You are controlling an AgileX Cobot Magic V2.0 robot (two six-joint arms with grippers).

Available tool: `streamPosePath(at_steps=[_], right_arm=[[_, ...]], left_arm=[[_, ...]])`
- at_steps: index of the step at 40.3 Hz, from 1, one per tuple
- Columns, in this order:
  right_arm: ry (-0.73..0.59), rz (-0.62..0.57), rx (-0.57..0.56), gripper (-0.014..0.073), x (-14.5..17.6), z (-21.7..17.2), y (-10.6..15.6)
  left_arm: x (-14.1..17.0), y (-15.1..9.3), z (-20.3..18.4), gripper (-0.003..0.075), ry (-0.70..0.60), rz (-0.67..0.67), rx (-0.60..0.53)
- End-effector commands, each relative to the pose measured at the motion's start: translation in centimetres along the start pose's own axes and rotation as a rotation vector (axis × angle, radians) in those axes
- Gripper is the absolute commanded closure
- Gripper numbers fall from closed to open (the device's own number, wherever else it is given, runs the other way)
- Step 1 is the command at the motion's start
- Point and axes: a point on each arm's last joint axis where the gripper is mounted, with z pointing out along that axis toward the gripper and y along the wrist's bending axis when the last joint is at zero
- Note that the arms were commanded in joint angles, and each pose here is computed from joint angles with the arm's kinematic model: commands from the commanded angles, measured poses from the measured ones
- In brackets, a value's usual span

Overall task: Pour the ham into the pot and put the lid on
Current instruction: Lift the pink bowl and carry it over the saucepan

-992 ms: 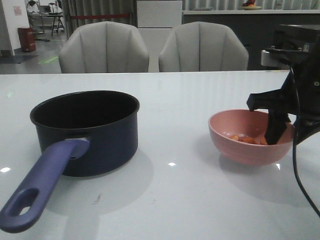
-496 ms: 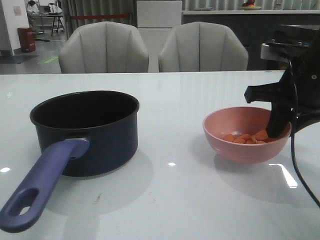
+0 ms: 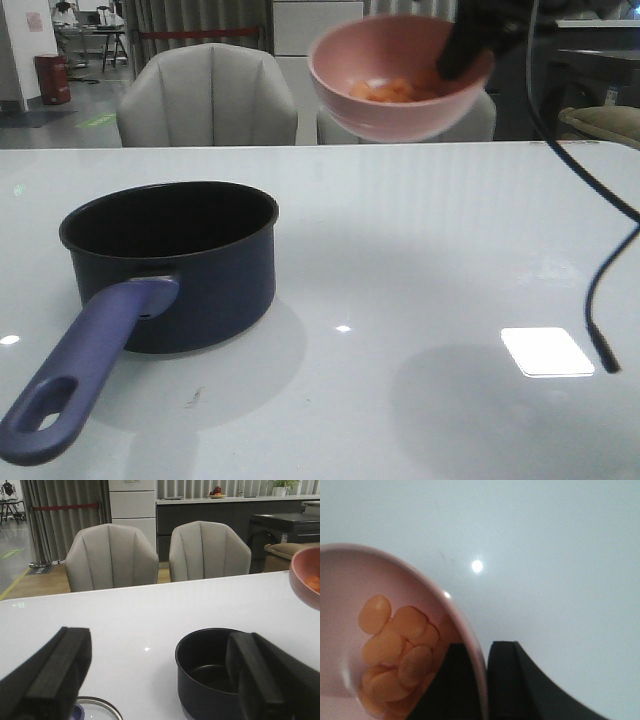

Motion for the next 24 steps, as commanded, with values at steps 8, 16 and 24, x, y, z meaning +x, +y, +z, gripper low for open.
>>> streamPosePath(at_steps=[8,16,24], right_arm=[[-0.42,-0.153,-0.117,0.0447,-3.9,-1.8,5.9],[-0.554,-0.231,-0.149,0.0447,-3.7,0.5,8.4],[-0.628,-0.385,-0.186,0.0447,-2.4,3.5,10.8]], left_arm=[[-1.4,0.0,-0.1,0.0135,-0.087,-0.008,0.005],[-1.4,0.0,-0.1,0.0135,-0.087,-0.008,0.005],[-1.4,0.0,-0.1,0.0135,-0.087,-0.008,0.005]])
